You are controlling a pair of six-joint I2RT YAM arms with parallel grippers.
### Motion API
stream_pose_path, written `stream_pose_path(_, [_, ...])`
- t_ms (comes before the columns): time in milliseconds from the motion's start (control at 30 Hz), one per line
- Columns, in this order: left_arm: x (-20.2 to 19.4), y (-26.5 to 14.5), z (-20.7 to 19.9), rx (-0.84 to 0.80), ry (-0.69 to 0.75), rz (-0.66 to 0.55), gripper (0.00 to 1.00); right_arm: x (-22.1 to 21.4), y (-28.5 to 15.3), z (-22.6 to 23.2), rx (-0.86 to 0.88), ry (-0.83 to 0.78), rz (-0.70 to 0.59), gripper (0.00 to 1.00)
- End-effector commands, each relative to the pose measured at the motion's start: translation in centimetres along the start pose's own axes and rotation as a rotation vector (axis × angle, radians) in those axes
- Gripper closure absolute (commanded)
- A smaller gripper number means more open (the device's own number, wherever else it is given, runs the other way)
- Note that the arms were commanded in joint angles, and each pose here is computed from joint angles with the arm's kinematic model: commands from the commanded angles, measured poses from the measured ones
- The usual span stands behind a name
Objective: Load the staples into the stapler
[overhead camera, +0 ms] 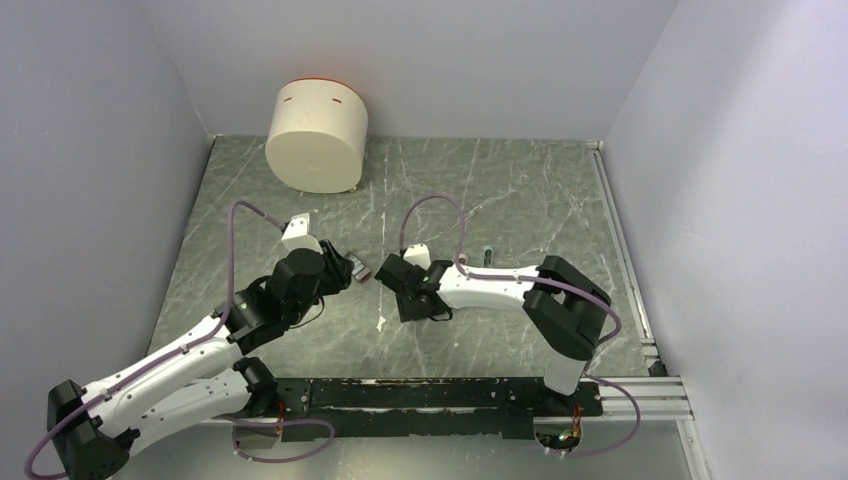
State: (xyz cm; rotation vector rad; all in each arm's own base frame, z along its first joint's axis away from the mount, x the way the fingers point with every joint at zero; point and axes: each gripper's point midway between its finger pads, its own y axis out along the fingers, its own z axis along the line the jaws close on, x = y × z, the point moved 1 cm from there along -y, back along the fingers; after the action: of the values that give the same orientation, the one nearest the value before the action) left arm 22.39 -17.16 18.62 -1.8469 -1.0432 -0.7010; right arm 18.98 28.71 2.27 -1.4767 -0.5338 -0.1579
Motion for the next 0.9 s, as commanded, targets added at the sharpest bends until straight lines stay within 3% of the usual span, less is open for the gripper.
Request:
stream_pose_path(0, [0.9,-0.2,-0.4,-0.002,0.003,-0.014,0.61,0.8,1.2,0.3,-0.004,0.028,-0.014,0.50])
stream_pose_path(467, [1.1,-0.4,-1.0,-0.026,0.006,-0.003,0.60,7.5,3.2,2.3,0.028,0.132,-0.127,0.62])
stream_pose_path(667, [1.2,-0.4,-1.6,-0.049,0.008,0.005,0.60,10.0,1.6,3.1,0.068,0.108,-0.181,0.44])
stream_pose_path(867, [1.4,-0.6,-2.9,-0.116,-0.009,0.001,0.46,12.5,-4.3,1.9,0.157,0.130,-0.297,0.38])
